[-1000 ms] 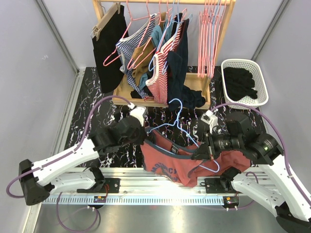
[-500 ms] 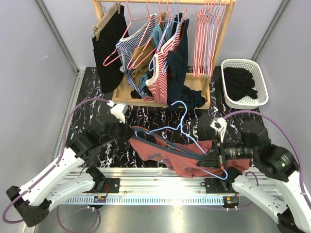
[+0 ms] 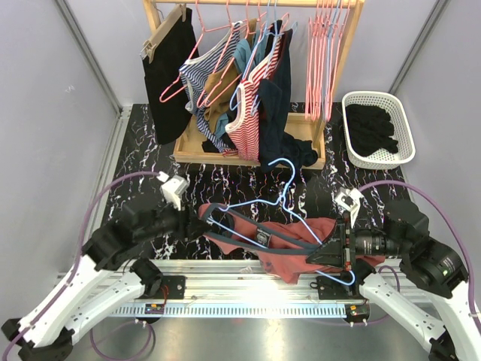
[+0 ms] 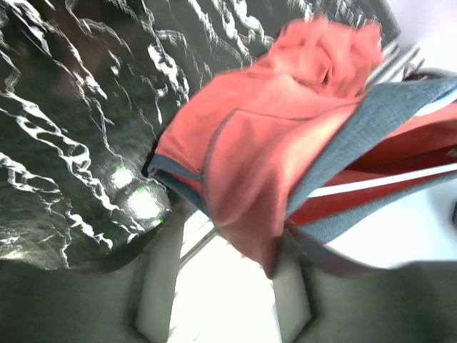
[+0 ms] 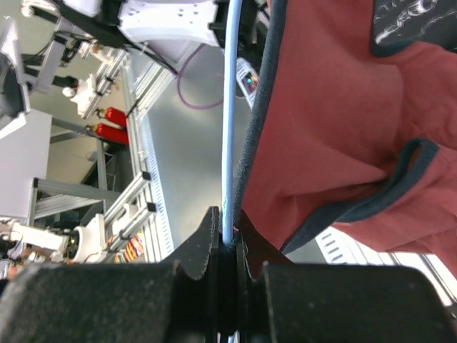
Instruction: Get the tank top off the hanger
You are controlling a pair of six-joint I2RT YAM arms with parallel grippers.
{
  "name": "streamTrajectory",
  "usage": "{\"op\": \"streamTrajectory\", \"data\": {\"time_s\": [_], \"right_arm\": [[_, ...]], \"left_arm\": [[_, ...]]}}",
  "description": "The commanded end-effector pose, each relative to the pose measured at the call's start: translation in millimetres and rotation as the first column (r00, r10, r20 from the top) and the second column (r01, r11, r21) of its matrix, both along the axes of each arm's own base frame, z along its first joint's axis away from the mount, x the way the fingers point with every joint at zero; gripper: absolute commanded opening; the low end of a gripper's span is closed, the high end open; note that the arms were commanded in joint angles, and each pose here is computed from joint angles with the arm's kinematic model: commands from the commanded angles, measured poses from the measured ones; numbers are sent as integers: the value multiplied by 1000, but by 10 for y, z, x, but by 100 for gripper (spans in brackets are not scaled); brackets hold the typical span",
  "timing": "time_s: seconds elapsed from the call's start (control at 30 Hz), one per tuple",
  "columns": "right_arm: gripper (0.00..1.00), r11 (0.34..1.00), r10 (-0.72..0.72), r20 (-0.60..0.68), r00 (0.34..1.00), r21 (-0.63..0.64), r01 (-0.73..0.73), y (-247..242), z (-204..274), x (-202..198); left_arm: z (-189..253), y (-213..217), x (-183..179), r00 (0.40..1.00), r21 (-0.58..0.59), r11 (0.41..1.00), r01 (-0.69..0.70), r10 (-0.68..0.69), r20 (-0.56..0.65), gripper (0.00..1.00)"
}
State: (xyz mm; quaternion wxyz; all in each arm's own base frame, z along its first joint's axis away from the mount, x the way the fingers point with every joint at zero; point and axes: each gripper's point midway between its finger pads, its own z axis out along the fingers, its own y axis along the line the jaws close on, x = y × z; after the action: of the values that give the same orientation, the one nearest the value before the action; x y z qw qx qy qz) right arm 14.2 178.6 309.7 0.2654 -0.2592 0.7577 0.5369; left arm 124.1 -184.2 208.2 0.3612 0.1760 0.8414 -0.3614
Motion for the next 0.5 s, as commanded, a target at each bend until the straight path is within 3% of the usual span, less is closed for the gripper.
{"op": "streamTrajectory", "data": {"time_s": [0.0, 0.03, 0.17, 0.3, 0.47], "right_arm": [[0, 992, 61, 66, 996, 107, -68, 64, 289, -73], [0, 993, 62, 54, 997, 97, -67, 64, 265, -71], [0, 994, 106, -25, 994, 36, -105, 51, 113, -135], [0, 978, 208, -90, 974, 27, -206, 13, 68, -326], [0, 962, 262, -14, 965, 83, -260, -39, 223, -470]], "left_arm": [[271, 160, 79, 992, -16, 996, -89, 90, 88, 50], [312, 213, 94, 988, -16, 993, -115, 116, 105, 38], [471, 438, 274, 952, 15, 968, -251, 244, 186, 11], [480, 504, 434, 934, 85, 948, -305, 281, 220, 8], [372, 424, 557, 943, 144, 944, -298, 267, 201, 7]]}}
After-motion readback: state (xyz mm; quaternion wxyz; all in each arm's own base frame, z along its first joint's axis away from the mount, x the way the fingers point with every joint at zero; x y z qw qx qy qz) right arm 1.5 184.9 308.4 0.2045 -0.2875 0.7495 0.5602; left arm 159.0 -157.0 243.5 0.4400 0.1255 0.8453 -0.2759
